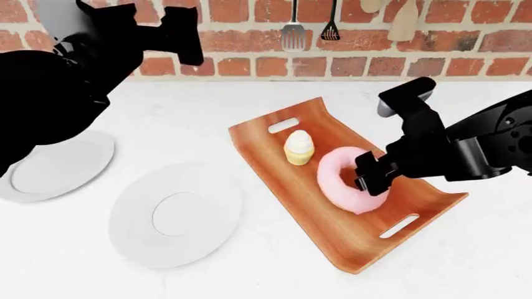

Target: Move the dessert items from the plate to the tray.

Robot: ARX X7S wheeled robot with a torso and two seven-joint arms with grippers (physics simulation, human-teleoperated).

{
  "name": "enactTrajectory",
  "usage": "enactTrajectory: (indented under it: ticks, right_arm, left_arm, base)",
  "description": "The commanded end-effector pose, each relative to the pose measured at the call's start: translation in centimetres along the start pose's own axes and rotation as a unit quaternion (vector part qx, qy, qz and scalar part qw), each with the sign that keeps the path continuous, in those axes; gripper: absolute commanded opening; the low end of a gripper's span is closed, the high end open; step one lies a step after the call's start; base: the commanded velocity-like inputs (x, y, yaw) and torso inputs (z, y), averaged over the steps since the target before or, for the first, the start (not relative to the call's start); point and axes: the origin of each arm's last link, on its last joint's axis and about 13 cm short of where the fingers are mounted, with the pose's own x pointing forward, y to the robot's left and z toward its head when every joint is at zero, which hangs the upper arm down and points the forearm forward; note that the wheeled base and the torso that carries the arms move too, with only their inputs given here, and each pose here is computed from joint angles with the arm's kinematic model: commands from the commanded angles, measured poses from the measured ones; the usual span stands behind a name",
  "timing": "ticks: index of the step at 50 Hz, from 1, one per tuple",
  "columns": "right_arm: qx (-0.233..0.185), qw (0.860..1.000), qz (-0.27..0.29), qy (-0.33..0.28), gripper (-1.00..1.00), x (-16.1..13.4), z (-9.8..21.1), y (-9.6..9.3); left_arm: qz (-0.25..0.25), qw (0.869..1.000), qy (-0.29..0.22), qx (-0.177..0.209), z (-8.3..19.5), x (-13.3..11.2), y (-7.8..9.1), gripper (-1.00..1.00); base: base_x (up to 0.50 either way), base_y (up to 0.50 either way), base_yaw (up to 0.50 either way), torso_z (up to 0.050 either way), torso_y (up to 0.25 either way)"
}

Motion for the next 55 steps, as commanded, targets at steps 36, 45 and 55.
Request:
enactTrajectory:
  ticks: [36,45,55]
  right_arm:
    - [0.008,0.979,-0.064,-0.192,1.0,-9.8,2.6,-0.2]
    - [0.011,0.962,-0.099,-0.256,1.0,-11.3,1.5,-0.3]
    - [0.015,0.953,-0.111,-0.283,1.0,-11.9,0.4,-0.4]
  left_arm:
    - [0.017,1.0,0.002,0.015,-0.3,-1.6,0.6,1.0]
    - [0.032,0.999,0.003,0.04,0.8,-3.9,1.0,1.0]
    - [0.054,0.998,0.002,0.044,1.1,-5.3,1.9,1.0]
  base:
    - [0.0,0.0,0.0,0.0,0.0]
    - [0.0,0.0,0.0,0.0,0.0]
    - [0.0,0.0,0.0,0.0,0.204]
